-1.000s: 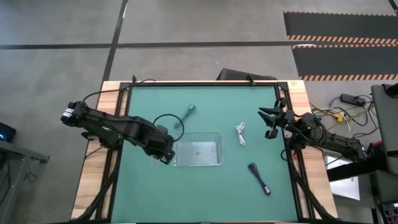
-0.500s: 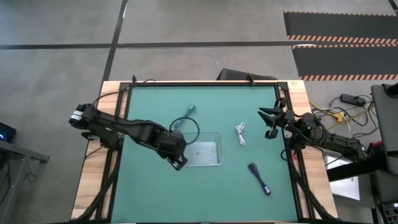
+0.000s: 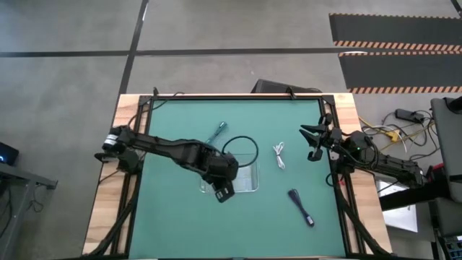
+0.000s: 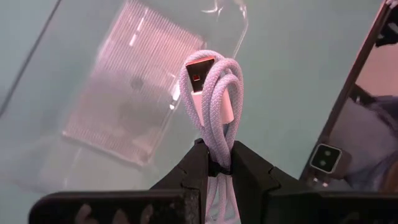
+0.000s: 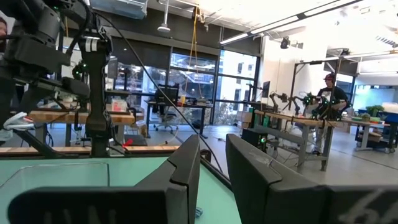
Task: Pick and place USB-C Cables
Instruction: Put the left white charger cable into the transparent bin
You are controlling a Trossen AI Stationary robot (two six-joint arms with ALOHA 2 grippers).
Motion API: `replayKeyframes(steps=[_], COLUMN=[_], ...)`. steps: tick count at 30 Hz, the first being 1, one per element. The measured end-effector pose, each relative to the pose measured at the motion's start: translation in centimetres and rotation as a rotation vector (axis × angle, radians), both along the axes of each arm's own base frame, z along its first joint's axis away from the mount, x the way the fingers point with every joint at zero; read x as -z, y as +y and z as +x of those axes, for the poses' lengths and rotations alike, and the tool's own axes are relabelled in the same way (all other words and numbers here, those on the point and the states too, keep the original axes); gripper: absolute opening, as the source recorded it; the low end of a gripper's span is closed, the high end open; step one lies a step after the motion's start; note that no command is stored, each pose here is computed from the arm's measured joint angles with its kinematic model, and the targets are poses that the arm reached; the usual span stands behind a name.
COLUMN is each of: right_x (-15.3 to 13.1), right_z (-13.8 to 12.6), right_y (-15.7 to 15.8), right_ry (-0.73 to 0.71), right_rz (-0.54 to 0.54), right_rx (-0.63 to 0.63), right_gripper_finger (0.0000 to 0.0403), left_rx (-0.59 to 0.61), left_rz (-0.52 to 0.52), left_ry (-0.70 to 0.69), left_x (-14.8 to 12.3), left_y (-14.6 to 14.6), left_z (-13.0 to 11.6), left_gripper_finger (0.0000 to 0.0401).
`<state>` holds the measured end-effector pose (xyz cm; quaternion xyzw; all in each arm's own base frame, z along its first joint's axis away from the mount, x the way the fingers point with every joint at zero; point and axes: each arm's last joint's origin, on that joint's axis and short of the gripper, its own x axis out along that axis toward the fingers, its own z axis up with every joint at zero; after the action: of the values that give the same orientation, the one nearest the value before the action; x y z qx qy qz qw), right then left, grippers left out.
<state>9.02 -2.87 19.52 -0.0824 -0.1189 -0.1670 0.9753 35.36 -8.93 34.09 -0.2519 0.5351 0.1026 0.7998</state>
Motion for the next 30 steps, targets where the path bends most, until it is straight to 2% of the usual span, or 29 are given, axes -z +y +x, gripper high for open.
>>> replayKeyframes(steps=[6, 22, 30], right_x=[0.0, 0.0, 0.1], right_z=[0.0, 0.0, 0.0], right_y=[0.0, 0.0, 0.0], right_ry=[0.0, 0.001, 0.012], right_rz=[0.0, 0.0, 0.004], right_rx=[0.0, 0.0, 0.0], right_gripper_finger=[0.0068, 0.0068, 0.0068], left_rx=[0.076, 0.127, 0.247], left_rz=[0.045, 0.141, 0.241], left_ry=[-0.026, -0.031, -0.029], left_x=[-0.2, 0.1, 0.4], left_y=[0.9, 4.8, 5.4], left_z=[1.0, 1.8, 2.0], left_gripper_finger=[0.0032, 0.0036, 0.0036])
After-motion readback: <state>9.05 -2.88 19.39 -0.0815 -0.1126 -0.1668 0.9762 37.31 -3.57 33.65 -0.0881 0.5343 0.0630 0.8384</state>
